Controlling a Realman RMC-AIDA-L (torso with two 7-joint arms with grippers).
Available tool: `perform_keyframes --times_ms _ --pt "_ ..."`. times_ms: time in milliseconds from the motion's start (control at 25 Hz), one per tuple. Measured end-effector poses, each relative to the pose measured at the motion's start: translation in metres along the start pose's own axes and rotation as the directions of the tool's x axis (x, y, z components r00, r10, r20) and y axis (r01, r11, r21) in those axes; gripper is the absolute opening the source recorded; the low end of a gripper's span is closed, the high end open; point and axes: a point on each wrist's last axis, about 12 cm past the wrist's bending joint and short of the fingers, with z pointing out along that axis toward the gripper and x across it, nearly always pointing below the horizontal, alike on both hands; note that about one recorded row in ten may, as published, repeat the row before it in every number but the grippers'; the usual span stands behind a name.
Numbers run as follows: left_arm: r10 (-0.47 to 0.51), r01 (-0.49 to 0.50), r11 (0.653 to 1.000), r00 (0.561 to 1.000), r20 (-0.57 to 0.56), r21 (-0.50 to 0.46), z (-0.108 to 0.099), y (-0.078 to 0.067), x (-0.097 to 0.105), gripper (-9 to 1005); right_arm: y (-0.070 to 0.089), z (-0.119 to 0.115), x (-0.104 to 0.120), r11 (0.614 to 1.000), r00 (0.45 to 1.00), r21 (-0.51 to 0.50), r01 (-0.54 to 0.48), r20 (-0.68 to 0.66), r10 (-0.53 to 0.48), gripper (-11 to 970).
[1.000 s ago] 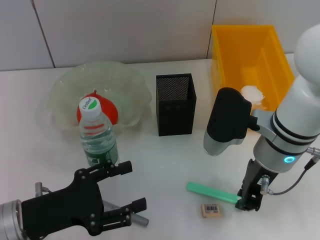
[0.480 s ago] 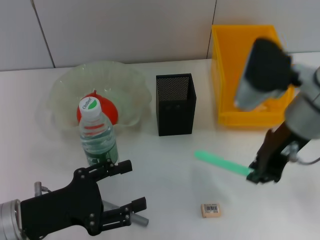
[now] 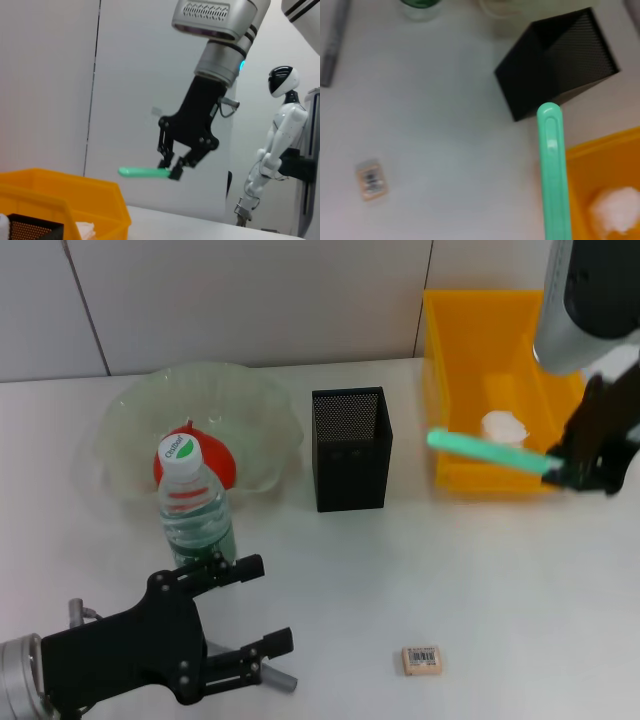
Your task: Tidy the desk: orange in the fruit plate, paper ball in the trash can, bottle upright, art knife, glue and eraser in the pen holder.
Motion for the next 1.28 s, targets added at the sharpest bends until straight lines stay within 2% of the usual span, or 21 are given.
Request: perform_keyframes --times_ms 280,480,640,680,720,960,1280 --pt "0.026 -0.025 0.999 0.999 0.040 -0.037 0.000 0.002 -0.002 797 -0.016 -0.013 -0.010 0.980 0.990 0.145 0.138 -0.044 -0.133 176" --pt "0.053 -0.049 0.997 0.997 0.059 -0.060 -0.002 0.002 -0.003 797 -0.026 -0.012 -0.020 0.919 0.956 0.264 0.293 -0.092 -0.279 177" --pt "0.079 -0.073 0.994 0.994 0.074 -0.083 -0.003 0.001 -0.003 797 -0.025 -0.008 -0.030 0.849 0.907 0.318 0.421 -0.140 -0.398 177" --pt "0.079 -0.073 0.994 0.994 0.074 -0.083 -0.003 0.001 -0.003 797 -0.023 -0.006 -0.034 0.813 0.878 0.333 0.478 -0.161 -0.450 177" --pt "0.086 -0.079 0.993 0.993 0.080 -0.091 -0.003 0.000 -0.001 797 -0.023 -0.006 -0.034 0.813 0.878 0.333 0.478 -0.161 -0.450 177" --pt "0.090 -0.082 0.993 0.993 0.082 -0.090 -0.001 -0.002 0.002 797 -0.016 0.008 -0.044 0.678 0.773 0.375 0.631 -0.240 -0.587 177" --pt "0.085 -0.078 0.994 0.992 0.092 -0.077 -0.002 -0.006 0.002 797 -0.005 0.029 -0.054 0.509 0.639 0.400 0.762 -0.338 -0.691 177"
